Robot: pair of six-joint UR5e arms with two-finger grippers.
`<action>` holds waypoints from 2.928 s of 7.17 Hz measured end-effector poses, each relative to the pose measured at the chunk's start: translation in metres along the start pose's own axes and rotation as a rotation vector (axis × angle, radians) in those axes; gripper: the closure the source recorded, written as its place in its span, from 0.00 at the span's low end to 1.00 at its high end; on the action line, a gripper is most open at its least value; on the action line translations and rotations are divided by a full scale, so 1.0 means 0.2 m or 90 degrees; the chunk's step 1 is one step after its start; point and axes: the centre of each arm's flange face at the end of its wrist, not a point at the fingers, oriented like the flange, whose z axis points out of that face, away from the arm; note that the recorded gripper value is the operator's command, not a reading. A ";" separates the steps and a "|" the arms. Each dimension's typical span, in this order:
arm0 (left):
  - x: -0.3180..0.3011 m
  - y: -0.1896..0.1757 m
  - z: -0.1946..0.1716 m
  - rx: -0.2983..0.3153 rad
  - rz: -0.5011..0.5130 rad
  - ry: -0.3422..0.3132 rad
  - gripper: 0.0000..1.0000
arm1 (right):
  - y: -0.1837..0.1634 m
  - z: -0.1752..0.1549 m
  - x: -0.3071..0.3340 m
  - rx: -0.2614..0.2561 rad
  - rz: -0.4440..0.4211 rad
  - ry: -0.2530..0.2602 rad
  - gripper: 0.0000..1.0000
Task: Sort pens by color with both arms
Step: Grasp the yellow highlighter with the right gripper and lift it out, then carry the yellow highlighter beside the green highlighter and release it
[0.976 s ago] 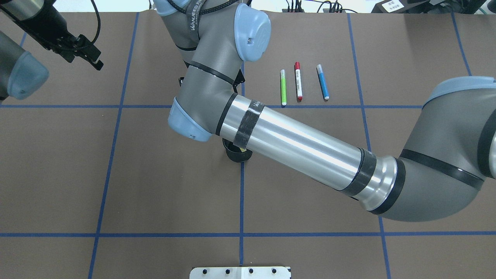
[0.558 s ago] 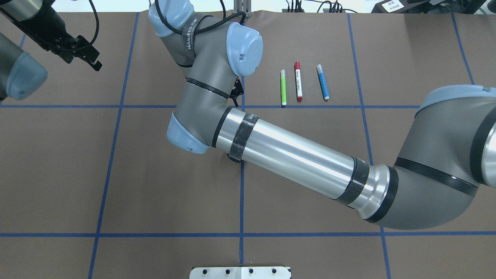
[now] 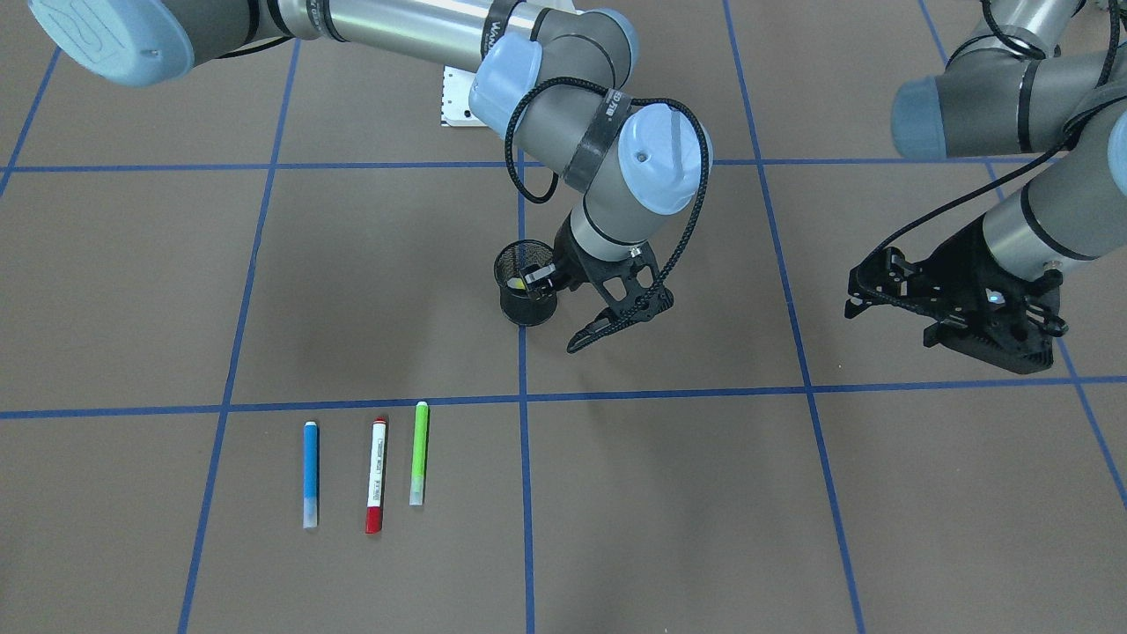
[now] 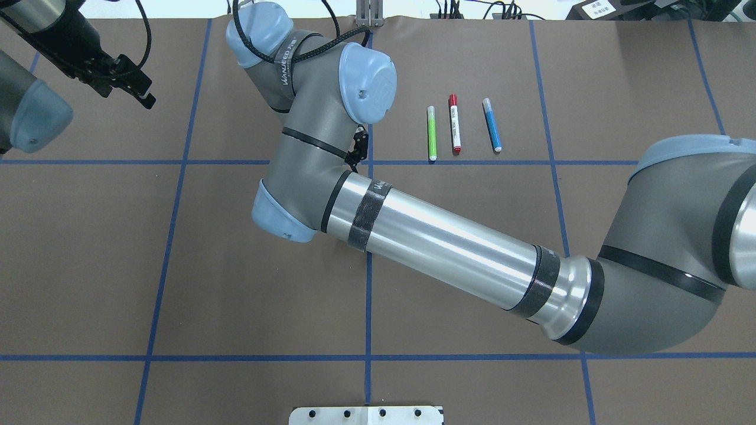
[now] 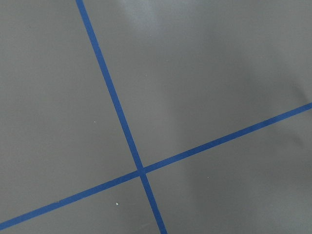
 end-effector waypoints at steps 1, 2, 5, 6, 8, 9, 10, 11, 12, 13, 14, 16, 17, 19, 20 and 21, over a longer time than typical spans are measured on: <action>0.00 0.00 0.00 0.000 0.000 0.000 0.01 | 0.01 0.03 -0.01 -0.005 -0.002 0.001 0.58; 0.00 0.00 0.00 0.001 0.001 0.000 0.01 | 0.02 0.05 -0.02 -0.008 -0.004 0.003 0.59; 0.01 0.00 -0.01 0.002 0.002 0.001 0.01 | 0.02 0.10 0.00 -0.015 -0.002 0.008 0.67; 0.01 0.00 -0.01 0.002 0.003 0.001 0.01 | 0.02 0.11 0.00 -0.016 -0.002 0.009 0.80; 0.02 0.00 -0.01 0.002 0.001 0.001 0.01 | 0.03 0.12 0.00 -0.017 -0.002 0.009 1.00; 0.02 0.00 -0.01 0.003 0.001 0.001 0.01 | 0.03 0.11 0.00 -0.014 -0.003 0.008 1.00; 0.02 0.00 -0.01 0.003 0.000 0.002 0.01 | 0.03 0.09 0.00 -0.011 -0.004 0.008 1.00; 0.02 0.00 -0.02 0.004 -0.001 0.002 0.01 | 0.05 0.04 0.00 -0.008 -0.003 0.008 1.00; 0.03 0.00 -0.02 0.004 -0.001 0.002 0.01 | 0.09 -0.05 0.02 -0.005 0.001 0.010 1.00; 0.03 0.00 -0.02 0.004 -0.001 0.004 0.01 | 0.12 -0.16 0.06 0.001 0.010 0.010 1.00; 0.03 0.00 -0.02 0.002 -0.001 0.009 0.01 | 0.14 -0.27 0.12 0.013 0.022 0.008 1.00; 0.04 0.00 -0.02 0.000 0.000 0.014 0.01 | 0.14 -0.47 0.25 0.050 0.047 -0.003 1.00; 0.04 0.00 -0.02 0.000 0.000 0.015 0.01 | 0.14 -0.55 0.30 0.070 0.065 -0.008 1.00; 0.05 0.00 -0.02 0.000 0.000 0.015 0.01 | 0.14 -0.69 0.39 0.122 0.100 0.000 1.00; 0.05 -0.01 -0.02 0.001 0.000 0.015 0.01 | 0.12 -0.72 0.41 0.162 0.122 0.005 1.00; 0.05 -0.01 -0.02 0.001 0.000 0.015 0.01 | 0.09 -0.72 0.44 0.208 0.145 0.005 1.00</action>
